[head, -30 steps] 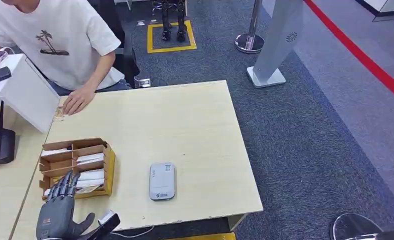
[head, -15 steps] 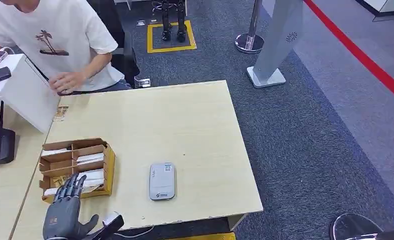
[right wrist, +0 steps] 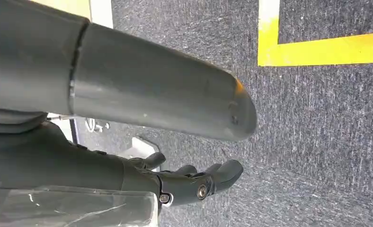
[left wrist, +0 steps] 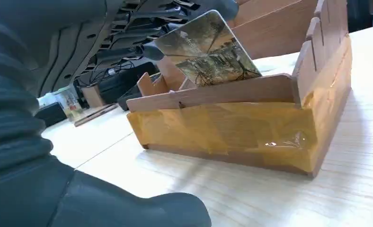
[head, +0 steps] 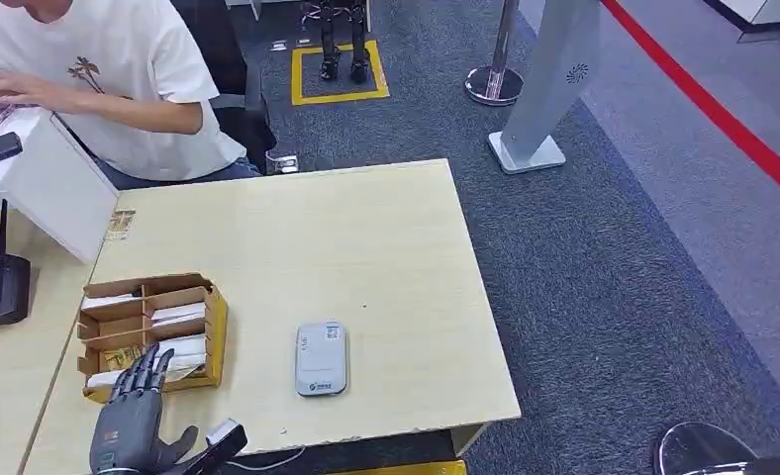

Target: Pass the card to the sensor for recognition and then transmit it.

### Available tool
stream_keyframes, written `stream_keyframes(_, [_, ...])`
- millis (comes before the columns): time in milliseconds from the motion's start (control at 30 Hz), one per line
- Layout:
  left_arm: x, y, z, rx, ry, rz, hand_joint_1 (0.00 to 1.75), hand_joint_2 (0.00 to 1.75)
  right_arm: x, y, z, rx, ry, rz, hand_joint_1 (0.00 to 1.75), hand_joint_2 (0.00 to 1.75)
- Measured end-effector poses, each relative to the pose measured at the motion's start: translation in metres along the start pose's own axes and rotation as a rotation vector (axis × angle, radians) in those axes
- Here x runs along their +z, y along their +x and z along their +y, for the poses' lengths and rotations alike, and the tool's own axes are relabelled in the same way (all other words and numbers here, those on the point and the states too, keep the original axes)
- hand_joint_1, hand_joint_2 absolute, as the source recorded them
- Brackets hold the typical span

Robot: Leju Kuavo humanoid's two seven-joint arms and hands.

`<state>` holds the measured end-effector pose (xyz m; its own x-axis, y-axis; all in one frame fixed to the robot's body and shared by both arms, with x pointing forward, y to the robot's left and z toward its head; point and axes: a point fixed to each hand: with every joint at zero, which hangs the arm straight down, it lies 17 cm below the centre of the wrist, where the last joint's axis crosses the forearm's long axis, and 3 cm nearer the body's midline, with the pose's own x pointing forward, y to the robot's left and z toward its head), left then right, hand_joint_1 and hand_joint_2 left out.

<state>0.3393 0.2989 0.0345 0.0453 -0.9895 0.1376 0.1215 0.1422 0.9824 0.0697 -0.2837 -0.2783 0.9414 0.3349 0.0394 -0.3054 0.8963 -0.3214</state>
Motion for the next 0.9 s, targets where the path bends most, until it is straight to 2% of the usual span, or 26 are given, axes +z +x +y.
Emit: stream_keyframes(900, [-0.014, -0.004, 0.017, -0.036, 0.037, -0.005, 0.0, 1.75, 0.001, 0.002, 0.002, 0.009, 0.01, -0.008, 0.0, 0.0])
